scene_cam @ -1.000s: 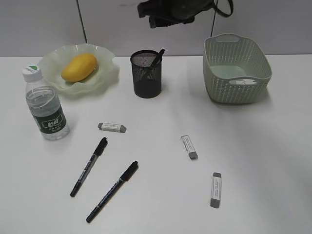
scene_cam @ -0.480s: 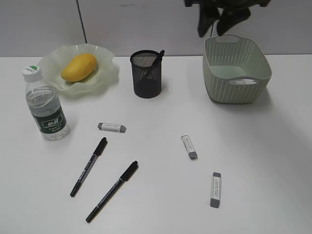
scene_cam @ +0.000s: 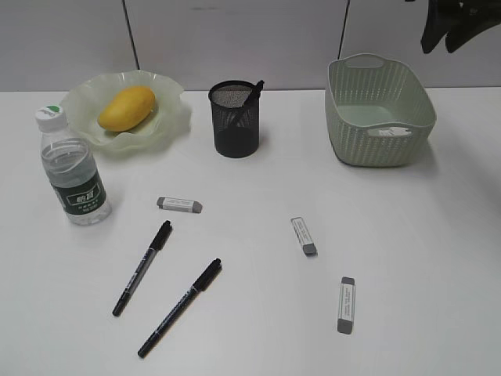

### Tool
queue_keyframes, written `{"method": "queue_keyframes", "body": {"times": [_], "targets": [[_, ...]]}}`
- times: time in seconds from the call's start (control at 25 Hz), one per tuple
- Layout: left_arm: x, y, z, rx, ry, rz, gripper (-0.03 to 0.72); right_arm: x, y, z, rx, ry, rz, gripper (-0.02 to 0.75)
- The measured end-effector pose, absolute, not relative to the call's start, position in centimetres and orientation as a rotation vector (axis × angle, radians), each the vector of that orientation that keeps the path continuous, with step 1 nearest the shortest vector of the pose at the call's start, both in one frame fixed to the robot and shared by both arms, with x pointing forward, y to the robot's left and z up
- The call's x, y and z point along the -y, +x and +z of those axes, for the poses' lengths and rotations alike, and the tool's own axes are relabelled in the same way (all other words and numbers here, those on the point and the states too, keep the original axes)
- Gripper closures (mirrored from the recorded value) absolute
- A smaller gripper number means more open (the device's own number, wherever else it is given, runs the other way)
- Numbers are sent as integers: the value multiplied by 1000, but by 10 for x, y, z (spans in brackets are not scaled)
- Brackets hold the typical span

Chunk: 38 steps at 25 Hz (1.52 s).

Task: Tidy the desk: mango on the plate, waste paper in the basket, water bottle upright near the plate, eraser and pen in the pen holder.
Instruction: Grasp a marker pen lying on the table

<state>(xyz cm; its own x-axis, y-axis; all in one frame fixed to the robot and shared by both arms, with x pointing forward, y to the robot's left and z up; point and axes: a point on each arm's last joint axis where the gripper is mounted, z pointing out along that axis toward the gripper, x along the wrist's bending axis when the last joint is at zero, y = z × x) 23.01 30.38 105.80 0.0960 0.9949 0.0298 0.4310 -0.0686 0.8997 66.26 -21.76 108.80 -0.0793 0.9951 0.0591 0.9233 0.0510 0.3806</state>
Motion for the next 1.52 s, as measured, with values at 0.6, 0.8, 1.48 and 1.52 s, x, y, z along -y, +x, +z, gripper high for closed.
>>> {"method": "queue_keyframes", "body": {"times": [0.6, 0.8, 1.48, 1.52], "targets": [[-304, 230, 1058, -1436, 1612, 934, 324, 249, 484, 1105, -2197, 1998, 430, 469], [-304, 230, 1058, -1436, 1612, 934, 324, 263, 405, 1108, -2157, 1934, 525, 469], [-304, 230, 1058, -1436, 1612, 934, 326, 294, 237, 1083, -1810, 1429, 1026, 469], [-304, 230, 1058, -1436, 1612, 934, 326, 295, 234, 1077, -1785, 1406, 1050, 469]]}}
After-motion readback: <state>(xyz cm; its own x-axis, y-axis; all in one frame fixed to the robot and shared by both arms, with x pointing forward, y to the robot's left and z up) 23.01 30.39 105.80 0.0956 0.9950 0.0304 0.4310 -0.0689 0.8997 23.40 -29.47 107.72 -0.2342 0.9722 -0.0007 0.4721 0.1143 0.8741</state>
